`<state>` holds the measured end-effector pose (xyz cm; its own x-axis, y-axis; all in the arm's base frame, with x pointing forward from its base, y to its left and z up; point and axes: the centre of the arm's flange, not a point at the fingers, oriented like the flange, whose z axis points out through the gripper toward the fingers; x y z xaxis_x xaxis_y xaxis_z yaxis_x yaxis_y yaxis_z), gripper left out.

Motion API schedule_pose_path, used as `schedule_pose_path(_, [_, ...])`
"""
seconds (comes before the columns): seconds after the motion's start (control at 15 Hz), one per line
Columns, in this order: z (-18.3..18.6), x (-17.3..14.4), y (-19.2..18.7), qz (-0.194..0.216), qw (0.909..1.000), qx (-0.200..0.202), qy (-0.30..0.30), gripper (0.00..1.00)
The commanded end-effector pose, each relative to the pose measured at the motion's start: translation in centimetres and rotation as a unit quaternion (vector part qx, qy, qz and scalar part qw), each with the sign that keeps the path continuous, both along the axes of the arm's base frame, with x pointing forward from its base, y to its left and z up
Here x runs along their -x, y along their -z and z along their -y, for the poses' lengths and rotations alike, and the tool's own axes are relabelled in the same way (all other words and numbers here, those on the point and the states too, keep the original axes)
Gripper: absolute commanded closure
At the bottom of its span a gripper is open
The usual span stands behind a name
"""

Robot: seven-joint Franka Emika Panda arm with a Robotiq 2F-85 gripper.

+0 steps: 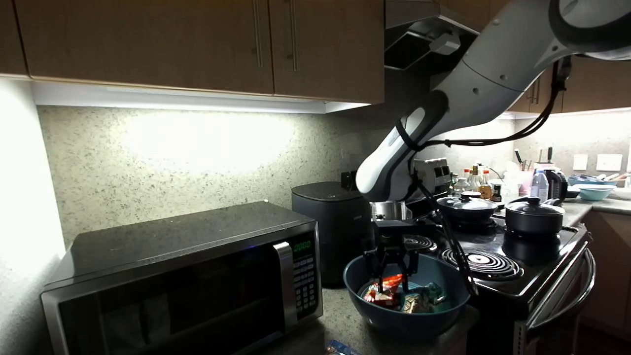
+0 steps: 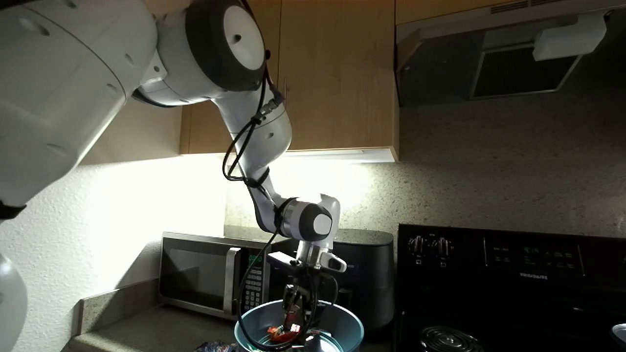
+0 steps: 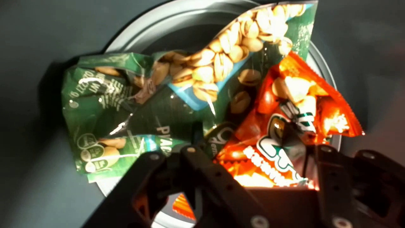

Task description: Remove the wrappers from the bowl

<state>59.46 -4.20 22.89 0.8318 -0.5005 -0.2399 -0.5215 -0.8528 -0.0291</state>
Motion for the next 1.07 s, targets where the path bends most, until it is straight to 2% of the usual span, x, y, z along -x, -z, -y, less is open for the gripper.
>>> schedule_pose_path(0.0, [0.0,-0.9,0.5,0.021,0.9995,-0.002,-0.023,0.59])
schedule_pose_path(0.33, [0.1,-1.3,0.4,0.03,0.999,0.003,-0.034,0.92])
schedule_pose_path(0.6, [-0.6,-0.3,-1.9,0.044,0.9983,-0.01,-0.037,0.97])
schedule_pose_path(0.67, [-0.9,0.1,-3.0,0.054,0.9975,-0.011,-0.045,0.94])
schedule_pose_path(1.0, [-3.2,1.8,-9.9,0.131,0.984,-0.031,-0.117,0.93])
